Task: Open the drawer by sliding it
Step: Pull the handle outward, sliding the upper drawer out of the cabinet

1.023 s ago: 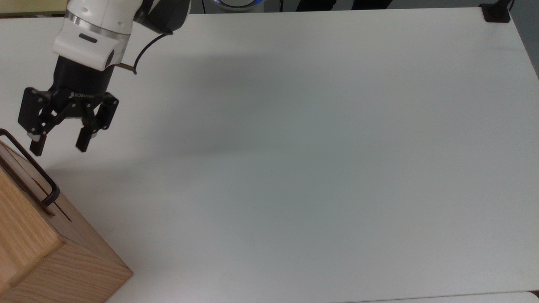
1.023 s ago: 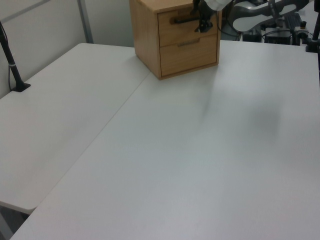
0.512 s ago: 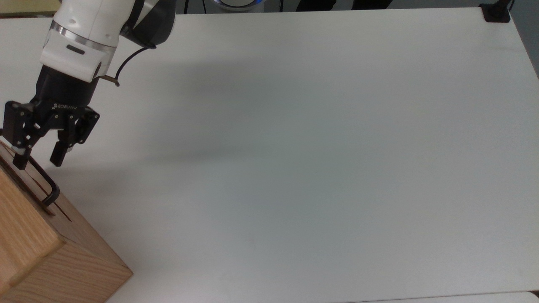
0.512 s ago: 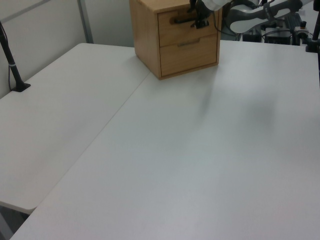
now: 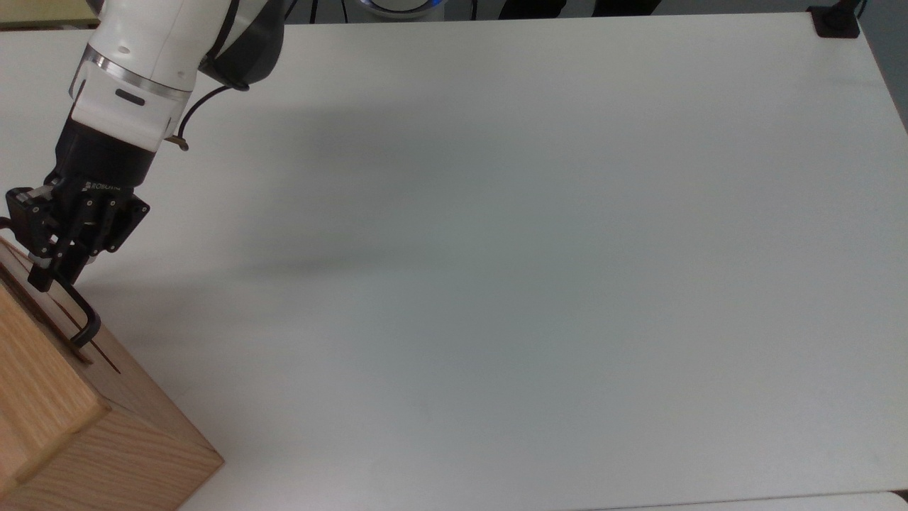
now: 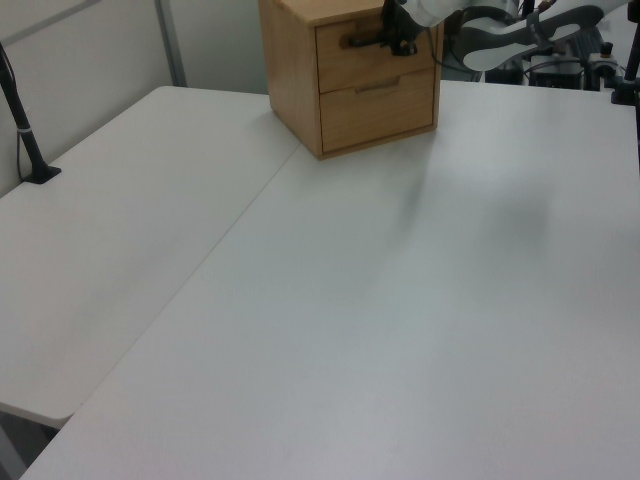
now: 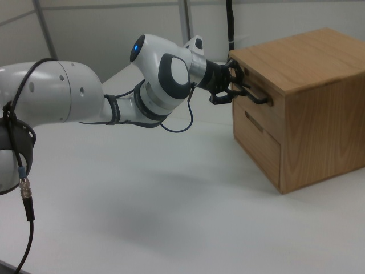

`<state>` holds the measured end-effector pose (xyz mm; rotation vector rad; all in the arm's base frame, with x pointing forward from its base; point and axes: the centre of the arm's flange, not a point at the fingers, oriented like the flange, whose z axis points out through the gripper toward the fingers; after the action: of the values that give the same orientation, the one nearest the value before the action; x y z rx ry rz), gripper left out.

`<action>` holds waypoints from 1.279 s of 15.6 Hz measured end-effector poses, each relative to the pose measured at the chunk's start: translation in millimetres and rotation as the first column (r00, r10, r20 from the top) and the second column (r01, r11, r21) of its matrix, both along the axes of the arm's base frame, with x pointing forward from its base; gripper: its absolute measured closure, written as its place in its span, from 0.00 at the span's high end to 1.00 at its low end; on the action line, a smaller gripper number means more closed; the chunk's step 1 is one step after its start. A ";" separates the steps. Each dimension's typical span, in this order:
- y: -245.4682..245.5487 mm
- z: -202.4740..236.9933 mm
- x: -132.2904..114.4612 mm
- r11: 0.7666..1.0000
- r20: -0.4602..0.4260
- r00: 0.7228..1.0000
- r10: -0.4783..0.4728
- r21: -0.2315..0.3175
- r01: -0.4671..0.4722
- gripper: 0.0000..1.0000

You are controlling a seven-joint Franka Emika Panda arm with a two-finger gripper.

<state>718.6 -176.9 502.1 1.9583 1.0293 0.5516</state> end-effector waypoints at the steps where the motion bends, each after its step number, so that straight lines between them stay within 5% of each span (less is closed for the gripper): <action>1: 0.4 0.6 0.1 1.000 0.000 1.000 0.002 -0.003 -0.002 0.26; 13: 6.1 -2.3 -4.8 1.000 -0.011 1.000 0.012 -0.027 -0.012 0.19; 20: 39.5 1.6 -45.9 1.000 -0.031 0.999 0.016 0.016 -0.015 0.19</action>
<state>672.7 -137.3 503.8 1.9800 1.0634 0.5404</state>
